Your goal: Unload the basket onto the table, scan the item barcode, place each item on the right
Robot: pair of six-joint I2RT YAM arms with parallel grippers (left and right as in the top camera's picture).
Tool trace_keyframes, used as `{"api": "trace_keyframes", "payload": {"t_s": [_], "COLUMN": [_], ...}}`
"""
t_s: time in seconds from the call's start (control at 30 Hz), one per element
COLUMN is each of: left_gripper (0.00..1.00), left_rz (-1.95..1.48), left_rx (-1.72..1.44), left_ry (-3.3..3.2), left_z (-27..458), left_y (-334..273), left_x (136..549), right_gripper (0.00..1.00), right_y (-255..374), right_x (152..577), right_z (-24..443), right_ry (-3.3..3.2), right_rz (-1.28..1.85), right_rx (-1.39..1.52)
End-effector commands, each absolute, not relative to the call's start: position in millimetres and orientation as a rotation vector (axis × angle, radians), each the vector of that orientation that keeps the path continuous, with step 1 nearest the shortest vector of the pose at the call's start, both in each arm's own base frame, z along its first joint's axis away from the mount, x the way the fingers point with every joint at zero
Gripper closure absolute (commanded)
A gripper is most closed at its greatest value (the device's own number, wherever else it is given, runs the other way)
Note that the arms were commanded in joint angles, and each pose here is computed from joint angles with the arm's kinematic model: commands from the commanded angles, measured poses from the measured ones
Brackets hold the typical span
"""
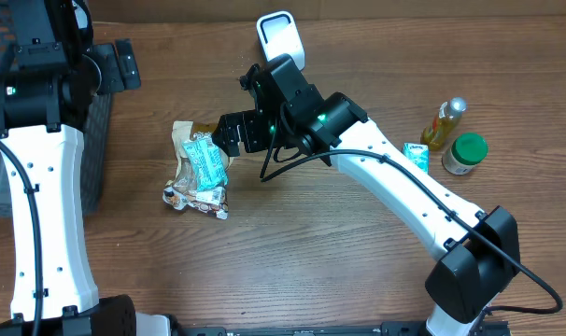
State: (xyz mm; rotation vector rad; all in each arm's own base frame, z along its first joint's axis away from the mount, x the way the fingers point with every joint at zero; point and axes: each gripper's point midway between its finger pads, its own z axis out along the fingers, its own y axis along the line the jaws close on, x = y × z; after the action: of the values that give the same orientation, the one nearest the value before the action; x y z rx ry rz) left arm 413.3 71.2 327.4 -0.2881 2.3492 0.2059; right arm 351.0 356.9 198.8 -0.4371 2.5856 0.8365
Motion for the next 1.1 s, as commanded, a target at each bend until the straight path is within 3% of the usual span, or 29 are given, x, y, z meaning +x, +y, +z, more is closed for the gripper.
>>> {"api": "trace_keyframes", "payload": {"t_s": [0.0,0.43,0.53,0.7,1.07], "left_gripper": [0.00,0.01,0.00,0.00,0.00], "left_rz": [0.211,0.211,0.211,0.211,0.211], "left_rx": [-0.270,-0.270,-0.270,-0.270,-0.269], "left_ry": [2.351,2.351,2.352,2.352,2.351], "left_z": [326.8,326.8,326.7,326.7,326.8], "left_y": [70.9,70.9,70.9,71.0,70.6], "left_x": [414.9,414.9,414.8,414.8,414.9], "right_gripper": [0.00,0.01,0.06,0.26,0.32], "right_y": [355.7,352.7,351.7,349.6,355.3], "right_x": [348.7,345.3,343.6,341.2,348.1], "right_z": [201.1,197.6,196.2,192.9,166.2], "right_ry": [2.585,2.609,2.620,2.638,2.641], "right_rz": [0.833,0.821,0.816,0.807,0.858], "right_rx": [-0.433,-0.432,-0.432,-0.430,-0.303]}}
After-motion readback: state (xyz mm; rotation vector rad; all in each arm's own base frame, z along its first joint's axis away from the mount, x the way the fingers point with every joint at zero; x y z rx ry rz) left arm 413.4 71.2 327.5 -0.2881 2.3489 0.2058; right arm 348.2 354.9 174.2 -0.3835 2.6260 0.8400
